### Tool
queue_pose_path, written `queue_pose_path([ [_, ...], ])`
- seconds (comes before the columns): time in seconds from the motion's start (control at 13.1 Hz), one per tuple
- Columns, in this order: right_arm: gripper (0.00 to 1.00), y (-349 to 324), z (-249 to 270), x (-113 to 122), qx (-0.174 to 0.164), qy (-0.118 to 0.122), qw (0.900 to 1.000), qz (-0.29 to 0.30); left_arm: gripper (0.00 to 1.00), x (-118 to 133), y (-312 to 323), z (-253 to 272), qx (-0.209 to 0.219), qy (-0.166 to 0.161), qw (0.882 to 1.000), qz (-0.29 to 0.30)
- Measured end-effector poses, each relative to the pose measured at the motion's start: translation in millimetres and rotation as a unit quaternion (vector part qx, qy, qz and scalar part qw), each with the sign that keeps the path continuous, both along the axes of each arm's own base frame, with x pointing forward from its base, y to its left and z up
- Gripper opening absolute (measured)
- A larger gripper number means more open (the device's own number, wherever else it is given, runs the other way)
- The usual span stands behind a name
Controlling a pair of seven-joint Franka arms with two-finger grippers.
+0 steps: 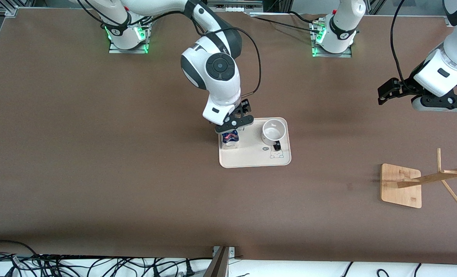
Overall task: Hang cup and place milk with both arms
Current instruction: 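Reach the right gripper to the blue milk carton on the tray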
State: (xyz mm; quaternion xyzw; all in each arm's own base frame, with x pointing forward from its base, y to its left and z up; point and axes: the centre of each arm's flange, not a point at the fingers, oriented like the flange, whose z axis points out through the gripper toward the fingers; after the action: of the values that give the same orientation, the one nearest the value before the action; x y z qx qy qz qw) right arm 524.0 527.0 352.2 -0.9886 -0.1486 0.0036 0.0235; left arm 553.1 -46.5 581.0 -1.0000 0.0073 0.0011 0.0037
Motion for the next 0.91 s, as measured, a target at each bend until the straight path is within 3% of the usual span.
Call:
queue_pose_path([
  [0.23, 1.0, -2.1, -6.5, 2.6, -0.006, -0.001, 1.0, -0.001, 1.0, 0.0, 0.0, 0.0, 0.0, 0.0, 1.0, 0.0],
  [0.3, 0.93, -2.8, -6.5, 3.4, -0.008, -0.003, 1.0, 0.0, 1.0, 0.0, 0.0, 0.0, 0.0, 0.0, 1.0, 0.0],
  [0.38, 0.93, -3.3, -6.5, 3.8, -0.011, -0.006, 1.0, 0.002, 1.0, 0.0, 0.0, 0.0, 0.0, 0.0, 1.0, 0.0],
  [0.46, 0.86, -3.4, -6.5, 3.9, -0.012, -0.007, 1.0, 0.002, 1.0, 0.0, 0.0, 0.0, 0.0, 0.0, 1.0, 0.0],
  [0.61, 0.59, -3.1, -6.1, 3.9, -0.012, -0.008, 1.0, 0.002, 1.0, 0.0, 0.0, 0.0, 0.0, 0.0, 1.0, 0.0],
  [0.91, 0.33, -1.8, -1.7, 4.9, -0.009, -0.012, 1.0, 0.003, 1.0, 0.0, 0.0, 0.0, 0.0, 0.0, 1.0, 0.0],
])
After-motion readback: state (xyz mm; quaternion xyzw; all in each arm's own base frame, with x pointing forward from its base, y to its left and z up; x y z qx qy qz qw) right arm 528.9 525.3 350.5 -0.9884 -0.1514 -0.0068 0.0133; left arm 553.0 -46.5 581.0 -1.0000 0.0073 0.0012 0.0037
